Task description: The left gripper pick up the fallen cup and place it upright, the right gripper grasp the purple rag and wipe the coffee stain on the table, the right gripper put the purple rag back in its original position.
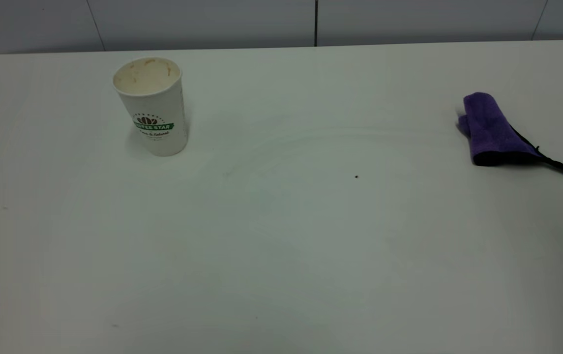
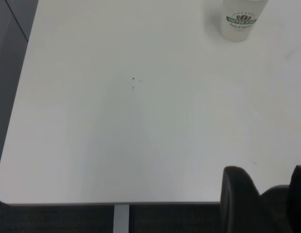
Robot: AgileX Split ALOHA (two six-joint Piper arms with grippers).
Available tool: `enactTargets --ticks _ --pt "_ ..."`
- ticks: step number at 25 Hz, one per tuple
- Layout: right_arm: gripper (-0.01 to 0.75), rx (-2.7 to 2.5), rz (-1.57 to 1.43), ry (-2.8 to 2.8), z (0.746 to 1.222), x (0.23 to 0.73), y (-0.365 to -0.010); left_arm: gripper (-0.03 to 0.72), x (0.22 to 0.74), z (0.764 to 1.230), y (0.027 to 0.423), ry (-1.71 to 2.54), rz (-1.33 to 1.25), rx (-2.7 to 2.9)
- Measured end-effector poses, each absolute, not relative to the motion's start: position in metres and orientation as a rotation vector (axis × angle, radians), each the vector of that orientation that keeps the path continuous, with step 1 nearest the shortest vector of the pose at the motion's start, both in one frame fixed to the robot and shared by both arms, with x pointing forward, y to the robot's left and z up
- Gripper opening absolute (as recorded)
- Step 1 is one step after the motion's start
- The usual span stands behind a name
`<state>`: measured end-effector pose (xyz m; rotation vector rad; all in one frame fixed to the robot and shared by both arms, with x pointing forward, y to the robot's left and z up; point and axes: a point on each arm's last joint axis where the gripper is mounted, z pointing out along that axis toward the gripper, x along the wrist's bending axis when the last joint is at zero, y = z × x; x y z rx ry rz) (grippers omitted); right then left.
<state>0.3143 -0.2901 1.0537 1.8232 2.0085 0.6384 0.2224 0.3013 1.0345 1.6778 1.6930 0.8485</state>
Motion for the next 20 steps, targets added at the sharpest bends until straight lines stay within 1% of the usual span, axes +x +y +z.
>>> enactTargets --ticks 5,20 --pt "0.704 1.809 0.664 1.989 1.034 0.298 -0.290 0.275 0.222 1.034 0.301 1.692 0.849 1.679" --pt "0.689 1.776 0.701 1.958 1.034 0.290 -0.290 0.275 0.222 1.034 0.301 1.692 0.849 1.679"
